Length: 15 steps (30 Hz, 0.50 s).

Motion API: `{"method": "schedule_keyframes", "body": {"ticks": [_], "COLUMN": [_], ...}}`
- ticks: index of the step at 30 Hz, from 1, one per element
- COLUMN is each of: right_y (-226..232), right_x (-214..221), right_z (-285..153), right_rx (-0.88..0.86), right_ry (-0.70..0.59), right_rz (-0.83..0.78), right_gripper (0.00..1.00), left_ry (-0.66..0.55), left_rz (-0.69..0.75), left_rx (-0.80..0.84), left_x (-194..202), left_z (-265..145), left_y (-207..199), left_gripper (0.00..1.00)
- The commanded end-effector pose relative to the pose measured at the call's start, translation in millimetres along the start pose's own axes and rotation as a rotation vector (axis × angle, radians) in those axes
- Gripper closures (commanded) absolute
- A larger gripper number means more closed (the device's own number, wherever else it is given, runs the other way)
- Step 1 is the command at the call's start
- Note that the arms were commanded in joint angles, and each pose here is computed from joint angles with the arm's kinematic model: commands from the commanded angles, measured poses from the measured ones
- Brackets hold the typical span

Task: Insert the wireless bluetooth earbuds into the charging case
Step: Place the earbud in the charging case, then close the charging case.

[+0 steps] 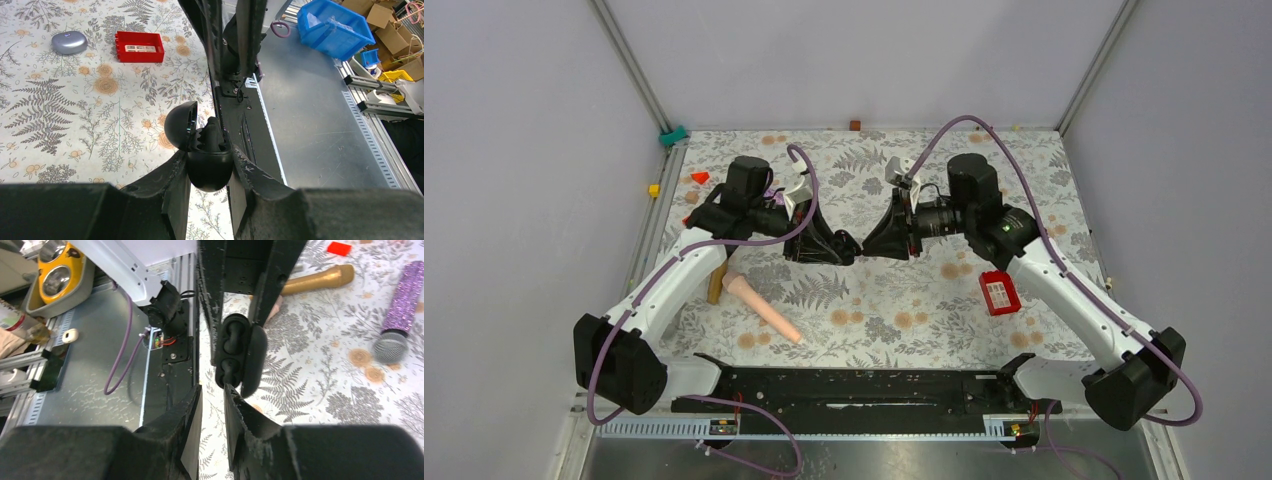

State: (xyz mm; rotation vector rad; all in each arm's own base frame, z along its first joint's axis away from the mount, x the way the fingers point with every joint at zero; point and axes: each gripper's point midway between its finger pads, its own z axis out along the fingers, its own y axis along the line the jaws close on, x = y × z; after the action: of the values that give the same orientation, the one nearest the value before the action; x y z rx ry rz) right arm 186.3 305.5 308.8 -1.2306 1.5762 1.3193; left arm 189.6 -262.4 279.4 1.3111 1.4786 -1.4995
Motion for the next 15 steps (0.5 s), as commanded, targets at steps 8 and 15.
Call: {"method": "schedule_keyframes", "body": {"ticks": [8,15], "right_y": [-50.3,-56.6], "right_x": [-3.5,6.9], "right_z": [-6.9,7.6], "right_rx": [0.238,0.190], "right_ry": [-0.020,-0.018], "right_rz": [0.011,0.109], "right_gripper": [0.65,0.39], "left_ry": [-0.029,-0.030], "left_rz": [0.090,0.094], "left_rx": [0.057,0.058], "left_x": [-15.5,-15.4], "left_z": [0.0,-0.4], "left_y": [-17.6,-18.9], "left_gripper": [0.83,0.82]}}
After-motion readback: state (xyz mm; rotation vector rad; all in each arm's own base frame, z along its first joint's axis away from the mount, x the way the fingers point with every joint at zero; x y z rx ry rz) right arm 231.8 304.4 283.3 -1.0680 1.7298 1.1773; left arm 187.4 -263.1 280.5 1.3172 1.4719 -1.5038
